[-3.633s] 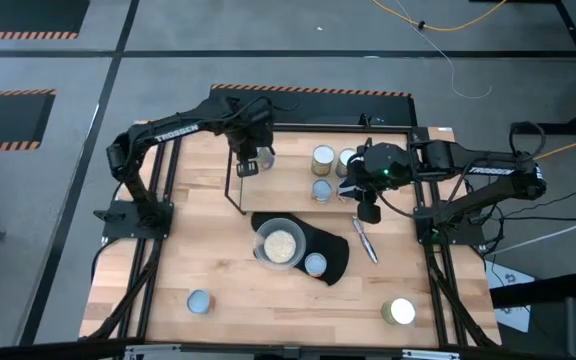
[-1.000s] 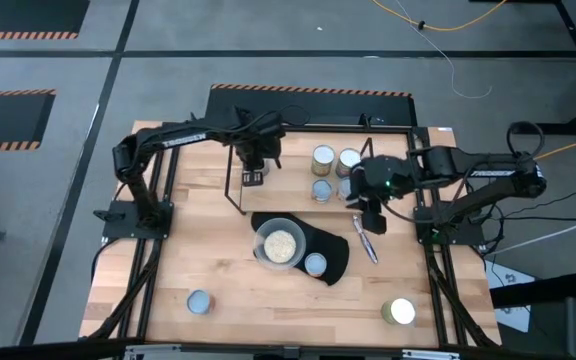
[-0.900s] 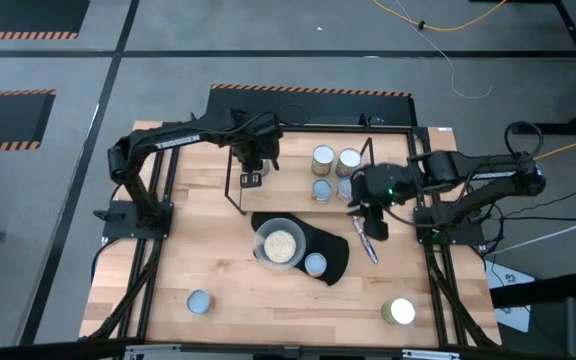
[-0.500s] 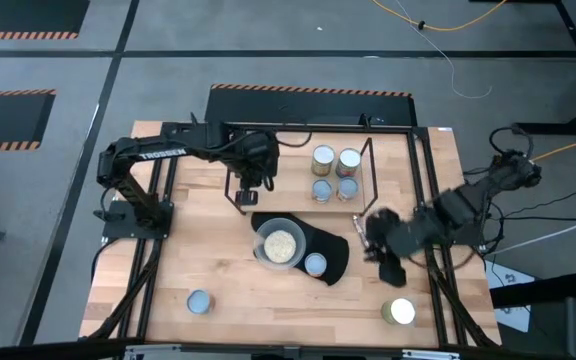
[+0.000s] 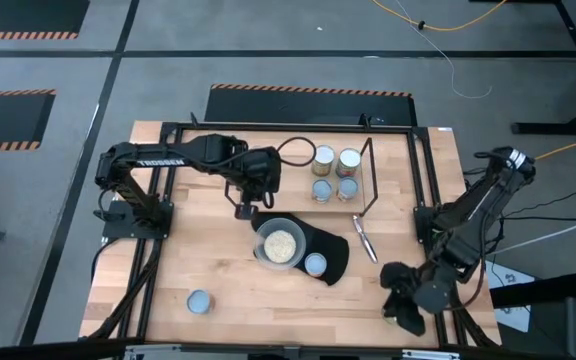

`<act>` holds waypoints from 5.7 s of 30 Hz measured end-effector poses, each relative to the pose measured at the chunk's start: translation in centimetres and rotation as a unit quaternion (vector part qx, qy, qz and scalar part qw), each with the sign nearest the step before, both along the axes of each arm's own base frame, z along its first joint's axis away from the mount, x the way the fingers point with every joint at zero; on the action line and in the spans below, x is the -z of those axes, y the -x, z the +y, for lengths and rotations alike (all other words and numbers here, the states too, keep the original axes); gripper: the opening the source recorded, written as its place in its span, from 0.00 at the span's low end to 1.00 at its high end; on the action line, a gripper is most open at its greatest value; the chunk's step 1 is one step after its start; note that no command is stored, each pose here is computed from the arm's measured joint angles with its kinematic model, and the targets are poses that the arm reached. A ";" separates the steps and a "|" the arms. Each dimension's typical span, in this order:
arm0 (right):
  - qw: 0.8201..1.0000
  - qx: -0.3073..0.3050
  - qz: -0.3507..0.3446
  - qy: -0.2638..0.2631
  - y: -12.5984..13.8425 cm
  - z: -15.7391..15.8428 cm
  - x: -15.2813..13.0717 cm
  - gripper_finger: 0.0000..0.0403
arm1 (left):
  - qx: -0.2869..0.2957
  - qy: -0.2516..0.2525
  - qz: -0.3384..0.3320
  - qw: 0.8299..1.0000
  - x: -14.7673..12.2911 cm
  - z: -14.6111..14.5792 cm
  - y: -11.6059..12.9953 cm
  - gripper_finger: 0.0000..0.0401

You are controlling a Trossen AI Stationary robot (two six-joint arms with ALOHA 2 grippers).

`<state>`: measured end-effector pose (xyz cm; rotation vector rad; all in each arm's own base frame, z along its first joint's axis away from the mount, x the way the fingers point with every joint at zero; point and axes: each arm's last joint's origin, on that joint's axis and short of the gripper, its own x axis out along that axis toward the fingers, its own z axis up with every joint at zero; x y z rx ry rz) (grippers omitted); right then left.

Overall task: Pick and place cans onto a shelf
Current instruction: Put the canned pears on the shelf

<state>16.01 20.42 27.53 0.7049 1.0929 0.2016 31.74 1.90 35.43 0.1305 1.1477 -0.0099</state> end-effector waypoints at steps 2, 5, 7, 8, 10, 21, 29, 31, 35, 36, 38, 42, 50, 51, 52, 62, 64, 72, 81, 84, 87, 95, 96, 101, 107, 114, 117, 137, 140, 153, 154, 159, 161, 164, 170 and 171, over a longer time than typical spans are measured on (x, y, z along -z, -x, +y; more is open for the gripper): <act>1.000 0.000 -0.004 -0.014 0.1 0.3 0.5 0.25 | -0.010 0.005 -0.004 1.000 0.0 -0.1 -0.1 0.11; 1.000 0.004 0.012 -0.026 0.3 0.4 1.2 0.25 | -0.023 0.010 -0.008 1.000 -0.1 0.0 -0.1 0.11; 0.999 0.014 0.034 -0.036 0.4 0.3 1.4 0.25 | -0.024 0.011 -0.008 1.000 0.0 0.0 -0.1 0.11; 0.998 0.020 0.045 -0.040 0.5 0.3 1.6 0.25 | -0.024 0.011 -0.008 1.000 0.0 0.0 -0.1 0.11; 0.996 0.040 0.065 -0.046 0.6 0.2 2.0 0.25 | -0.024 0.011 -0.009 1.000 -0.1 0.0 -0.1 0.11; 0.984 0.041 0.170 0.009 1.8 -1.0 3.2 0.22 | -0.024 0.010 -0.014 1.000 -0.1 0.0 -0.2 0.11; 0.974 0.045 0.209 0.071 2.6 -2.0 3.8 0.21 | -0.023 0.010 -0.024 0.999 -0.2 0.0 -0.4 0.11; 0.973 0.046 0.213 0.077 2.7 -2.1 3.9 0.21 | -0.023 0.010 -0.024 0.999 -0.2 0.0 -0.4 0.11; 0.972 0.046 0.214 0.080 2.7 -2.2 3.9 0.21 | -0.023 0.010 -0.024 0.999 -0.2 0.0 -0.4 0.11; 0.973 0.045 0.214 0.080 2.7 -2.2 3.9 0.21 | -0.023 0.010 -0.024 0.999 -0.2 0.0 -0.4 0.11; 0.973 0.043 0.213 0.081 2.7 -2.2 3.9 0.21 | -0.023 0.010 -0.024 0.999 -0.2 0.0 -0.4 0.11; 0.976 0.027 0.198 0.090 2.7 -2.2 3.9 0.21 | -0.023 0.010 -0.024 0.999 -0.2 0.0 -0.4 0.11; 0.977 0.030 0.189 0.095 2.6 -2.2 3.9 0.21 | -0.023 0.010 -0.024 0.999 -0.2 0.0 -0.4 0.11; 0.977 0.030 0.188 0.095 2.6 -2.2 3.9 0.21 | -0.023 0.010 -0.024 0.999 -0.2 0.0 -0.4 0.11; 0.977 0.030 0.188 0.094 2.6 -2.2 4.1 0.21 | -0.023 0.010 -0.024 0.999 -0.2 0.0 -0.4 0.11; 0.976 0.009 0.202 0.082 2.9 -1.6 6.2 0.21 | -0.023 0.010 -0.024 0.999 -0.2 0.0 -0.4 0.11; 0.975 0.009 0.204 0.085 2.9 -1.5 6.3 0.21 | -0.023 0.010 -0.024 0.999 -0.2 0.0 -0.4 0.11; 0.975 0.011 0.203 0.089 2.8 -1.5 6.4 0.18 | -0.020 0.008 -0.024 0.999 -0.2 0.0 -0.4 0.11; 0.976 0.018 0.194 0.099 2.8 -1.6 6.5 0.02 | -0.011 0.002 -0.080 0.997 -3.8 -0.2 3.2 0.11; 0.977 0.026 0.183 0.104 2.6 -1.6 6.5 0.02 | -0.010 0.001 -0.109 0.994 -5.5 -0.4 5.7 0.11; 0.978 0.034 0.180 0.102 2.3 -1.7 6.1 0.01 | -0.011 0.003 -0.136 0.991 -5.7 -0.6 8.1 0.11; 0.980 0.057 0.162 0.100 0.0 -2.8 4.2 0.00 | -0.020 0.038 -0.197 0.979 0.0 -2.1 12.6 0.11; 0.980 0.059 0.161 0.102 -0.4 -3.1 3.9 0.00 | -0.026 0.045 -0.199 0.979 0.8 -2.2 13.0 0.11; 0.987 0.048 0.116 0.100 -2.8 -4.6 1.7 0.00 | -0.040 0.078 -0.195 0.977 5.1 -3.1 14.8 0.11; 0.993 0.038 0.038 0.107 -5.9 -7.5 -1.8 0.00 | -0.018 0.099 -0.215 0.971 8.7 -4.2 15.6 0.11; 0.979 0.064 -0.079 0.176 -8.9 -12.5 -6.6 0.00 | 0.019 0.115 -0.251 0.961 10.1 -5.4 15.5 0.11; 0.968 0.072 -0.119 0.210 -10.0 -15.0 -8.7 0.00 | 0.029 0.120 -0.258 0.958 10.3 -5.8 15.5 0.11; 0.951 0.040 -0.046 0.302 -19.4 -32.7 -8.8 0.00 | 0.040 0.133 -0.271 0.953 10.0 -6.5 15.5 0.11; 0.961 0.021 -0.033 0.275 -20.9 -34.5 -6.8 0.00 | 0.040 0.133 -0.271 0.953 10.0 -6.5 15.5 0.11; 0.967 0.013 0.028 0.253 -22.7 -39.6 -0.8 0.00 | 0.041 0.132 -0.271 0.953 10.0 -6.5 15.5 0.11; 0.967 0.015 0.031 0.252 -22.6 -39.8 -0.6 0.00 | 0.041 0.132 -0.271 0.953 10.0 -6.5 15.5 0.11; 0.968 0.016 0.040 0.247 -22.7 -40.2 0.1 0.00 | 0.041 0.131 -0.271 0.953 10.0 -6.5 15.5 0.11; 0.968 0.015 0.043 0.245 -22.7 -40.2 0.1 0.00 | 0.041 0.131 -0.271 0.953 10.0 -6.5 15.5 0.11; 0.968 0.015 0.044 0.245 -22.7 -40.2 0.2 0.00 | 0.041 0.131 -0.271 0.953 10.0 -6.5 15.5 0.11; 0.968 0.015 0.044 0.245 -22.7 -40.2 0.2 0.03 | 0.041 0.131 -0.271 0.953 10.0 -6.5 15.5 0.11; 0.968 0.015 0.044 0.246 -22.7 -40.2 0.2 0.04 | 0.041 0.131 -0.271 0.953 10.0 -6.5 15.5 0.11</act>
